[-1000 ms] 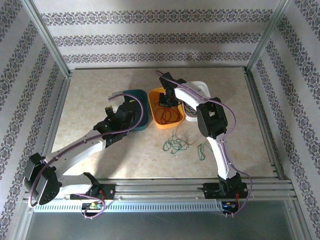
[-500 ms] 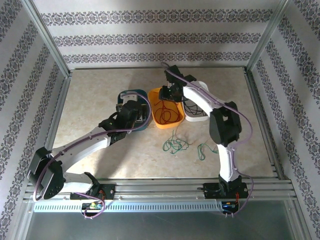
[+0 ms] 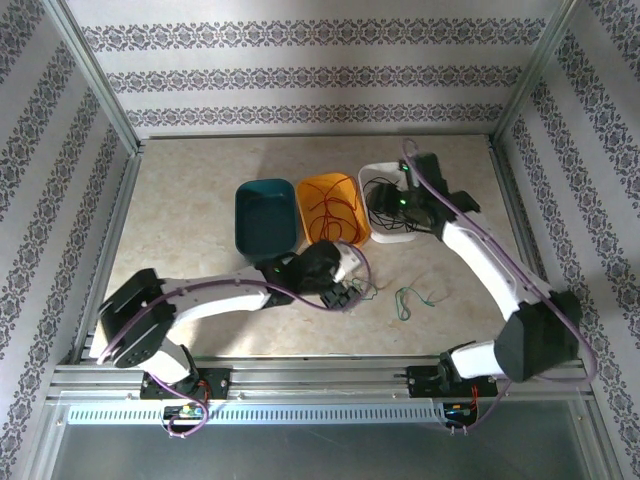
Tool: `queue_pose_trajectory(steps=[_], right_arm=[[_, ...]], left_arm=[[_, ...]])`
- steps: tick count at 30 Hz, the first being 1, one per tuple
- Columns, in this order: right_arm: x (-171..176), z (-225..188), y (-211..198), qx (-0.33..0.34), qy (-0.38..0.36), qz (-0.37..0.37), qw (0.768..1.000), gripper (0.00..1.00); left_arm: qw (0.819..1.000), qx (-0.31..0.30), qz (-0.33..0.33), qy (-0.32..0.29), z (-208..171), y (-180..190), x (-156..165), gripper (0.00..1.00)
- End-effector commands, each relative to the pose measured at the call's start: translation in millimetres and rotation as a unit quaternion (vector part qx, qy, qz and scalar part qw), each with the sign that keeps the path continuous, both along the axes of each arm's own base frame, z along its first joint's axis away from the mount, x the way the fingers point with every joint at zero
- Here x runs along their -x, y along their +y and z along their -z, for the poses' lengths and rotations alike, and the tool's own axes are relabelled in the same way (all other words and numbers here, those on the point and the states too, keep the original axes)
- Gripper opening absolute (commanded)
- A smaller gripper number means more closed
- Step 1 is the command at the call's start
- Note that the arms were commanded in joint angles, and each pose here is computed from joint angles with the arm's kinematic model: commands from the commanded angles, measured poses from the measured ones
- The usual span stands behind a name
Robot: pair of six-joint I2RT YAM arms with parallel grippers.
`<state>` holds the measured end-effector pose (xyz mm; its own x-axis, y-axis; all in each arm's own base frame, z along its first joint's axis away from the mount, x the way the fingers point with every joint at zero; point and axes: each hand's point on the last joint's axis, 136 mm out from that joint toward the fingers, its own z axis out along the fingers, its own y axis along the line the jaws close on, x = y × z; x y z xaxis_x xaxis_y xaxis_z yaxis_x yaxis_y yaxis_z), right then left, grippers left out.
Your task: Untangle the cables
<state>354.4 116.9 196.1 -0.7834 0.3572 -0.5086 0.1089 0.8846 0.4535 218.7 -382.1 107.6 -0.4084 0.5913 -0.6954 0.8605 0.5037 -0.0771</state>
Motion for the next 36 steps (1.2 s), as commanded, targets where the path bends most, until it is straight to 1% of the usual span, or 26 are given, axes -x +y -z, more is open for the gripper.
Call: queue_pose_trajectory(steps=[1, 5, 8, 11, 12, 13, 17, 18, 21, 22, 23, 24, 26, 28, 30, 33, 36], right_arm=[[17.8, 10.7, -25.7, -0.023, 0.018, 0.039, 0.999, 0.52], [27.6, 13.0, -45.6, -0.032, 0.021, 0.06, 0.997, 0.52], [30.1, 11.5, -49.6, -0.042, 0.019, 0.063, 0.997, 0.52], [31.1, 7.9, -50.9, -0.044, 0.014, 0.06, 0.997, 0.52], [31.6, 6.7, -51.9, -0.044, 0.013, 0.06, 0.997, 0.52], [32.3, 6.6, -52.8, -0.045, 0.013, 0.061, 0.997, 0.52], [35.5, 5.2, -53.2, -0.05, 0.01, 0.06, 0.997, 0.52], [36.6, 5.7, -52.6, -0.052, 0.011, 0.059, 0.997, 0.52], [38.8, 7.7, -49.7, -0.055, 0.013, 0.05, 0.997, 0.52], [40.0, 8.1, -47.7, -0.057, 0.013, 0.042, 0.997, 0.52], [41.8, 9.6, -45.5, -0.058, 0.015, 0.035, 0.998, 0.51], [44.7, 11.8, -43.5, -0.06, 0.018, 0.028, 0.998, 0.51], [51.1, 15.1, -37.6, -0.067, 0.021, 0.01, 0.997, 0.51], [58.8, 19.4, -29.8, -0.081, 0.024, -0.013, 0.996, 0.51], [65.9, 23.2, -19.7, -0.099, 0.025, -0.037, 0.994, 0.52], [76.0, 26.8, -3.0, -0.121, 0.026, -0.076, 0.989, 0.52], [84.7, 28.6, 13.0, -0.121, 0.025, -0.113, 0.986, 0.53]], left_arm=[[0.996, -0.009, 0.09, -0.012, -1.8, -25.7, 19.9, 0.81], [0.993, -0.018, 0.113, -0.018, 3.4, -33.4, 18.2, 0.78], [0.991, -0.047, 0.126, -0.016, 16.9, -38.8, 14.0, 0.75], [0.988, -0.079, 0.133, -0.013, 36.1, -40.4, 9.5, 0.65], [0.987, -0.084, 0.133, -0.012, 41.7, -40.5, 8.9, 0.61], [0.987, -0.088, 0.133, -0.013, 45.4, -40.7, 7.9, 0.54], [0.988, -0.103, 0.114, -0.03, 49.1, -37.0, -5.5, 0.38], [0.988, -0.098, 0.112, -0.03, 47.1, -37.7, -7.5, 0.31], [0.991, -0.082, 0.1, -0.036, 35.5, -39.6, -14.0, 0.07], [0.992, -0.071, 0.091, -0.042, 27.6, -40.2, -18.0, 0.0], [0.994, -0.053, 0.079, -0.049, 15.9, -41.4, -23.4, 0.0], [0.997, -0.021, 0.06, -0.052, -1.4, -42.2, -30.7, 0.0], [0.997, 0.061, 0.024, -0.045, -40.9, -40.7, -45.1, 0.0], [0.988, 0.15, -0.008, -0.027, -79.3, -31.9, -60.5, 0.0], [0.977, 0.214, -0.021, -0.006, -104.6, -23.6, -69.7, 0.0], [0.959, 0.28, -0.027, 0.028, -125.4, -13.5, -76.4, 0.0], [0.943, 0.326, -0.032, 0.055, -133.1, -6.3, -80.5, 0.0]])
